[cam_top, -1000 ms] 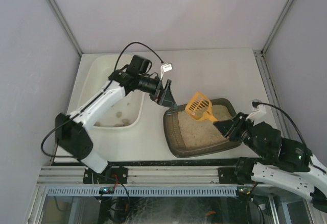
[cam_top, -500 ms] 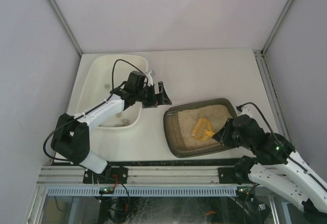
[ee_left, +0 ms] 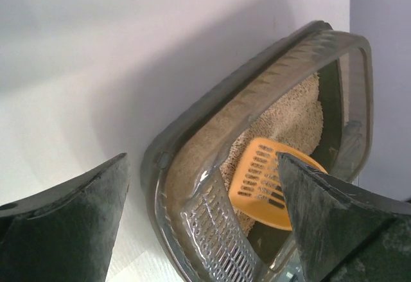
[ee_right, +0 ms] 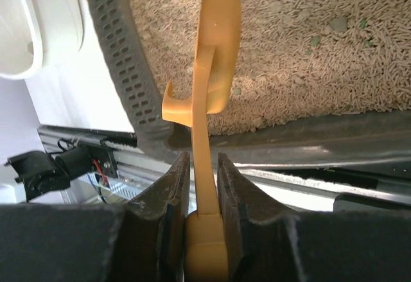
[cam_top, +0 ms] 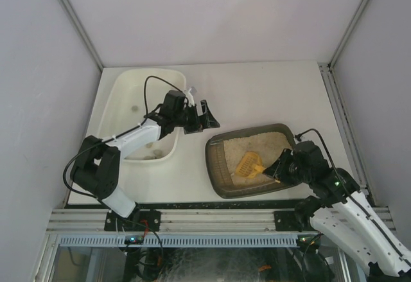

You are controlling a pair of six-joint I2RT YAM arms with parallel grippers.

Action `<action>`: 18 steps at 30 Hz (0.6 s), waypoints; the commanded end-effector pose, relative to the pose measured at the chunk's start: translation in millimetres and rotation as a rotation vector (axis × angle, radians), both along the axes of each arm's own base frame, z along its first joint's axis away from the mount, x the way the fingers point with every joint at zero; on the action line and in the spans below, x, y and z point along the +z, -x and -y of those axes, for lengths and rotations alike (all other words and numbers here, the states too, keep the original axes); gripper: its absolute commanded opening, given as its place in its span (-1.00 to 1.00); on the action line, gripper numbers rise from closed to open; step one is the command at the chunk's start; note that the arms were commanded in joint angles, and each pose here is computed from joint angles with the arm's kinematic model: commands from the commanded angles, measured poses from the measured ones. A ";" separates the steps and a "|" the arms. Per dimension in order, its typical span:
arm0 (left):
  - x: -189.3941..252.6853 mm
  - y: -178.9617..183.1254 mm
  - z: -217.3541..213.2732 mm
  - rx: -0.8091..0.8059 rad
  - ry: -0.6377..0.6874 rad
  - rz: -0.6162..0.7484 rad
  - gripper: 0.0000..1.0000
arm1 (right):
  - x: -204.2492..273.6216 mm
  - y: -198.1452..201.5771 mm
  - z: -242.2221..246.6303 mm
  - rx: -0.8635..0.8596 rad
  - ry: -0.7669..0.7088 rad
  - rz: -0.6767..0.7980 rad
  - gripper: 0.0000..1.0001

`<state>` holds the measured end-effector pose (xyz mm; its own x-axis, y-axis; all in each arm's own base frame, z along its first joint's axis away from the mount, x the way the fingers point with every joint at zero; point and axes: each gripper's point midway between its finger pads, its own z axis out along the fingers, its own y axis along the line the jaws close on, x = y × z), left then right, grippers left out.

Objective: Clean the litter box

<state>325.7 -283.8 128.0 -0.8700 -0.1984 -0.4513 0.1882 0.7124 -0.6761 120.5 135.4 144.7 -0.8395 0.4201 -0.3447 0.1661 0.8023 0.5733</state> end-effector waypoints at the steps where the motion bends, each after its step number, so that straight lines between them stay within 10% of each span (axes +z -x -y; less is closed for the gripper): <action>1: 27.8 -0.4 17.5 -0.133 0.071 0.075 0.99 | -2.3 -14.5 -9.9 0.052 -0.086 0.020 -1.00; 18: 23.7 21.4 21.0 -0.243 0.096 0.043 0.99 | -17.8 -49.9 -35.7 0.200 -0.295 -0.053 -1.00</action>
<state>303.4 -296.1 132.2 -0.8969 -0.0607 -0.4380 0.3030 0.6370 -0.7088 162.9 159.5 116.6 -0.9033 0.4107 -0.1244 0.2001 0.6597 0.7244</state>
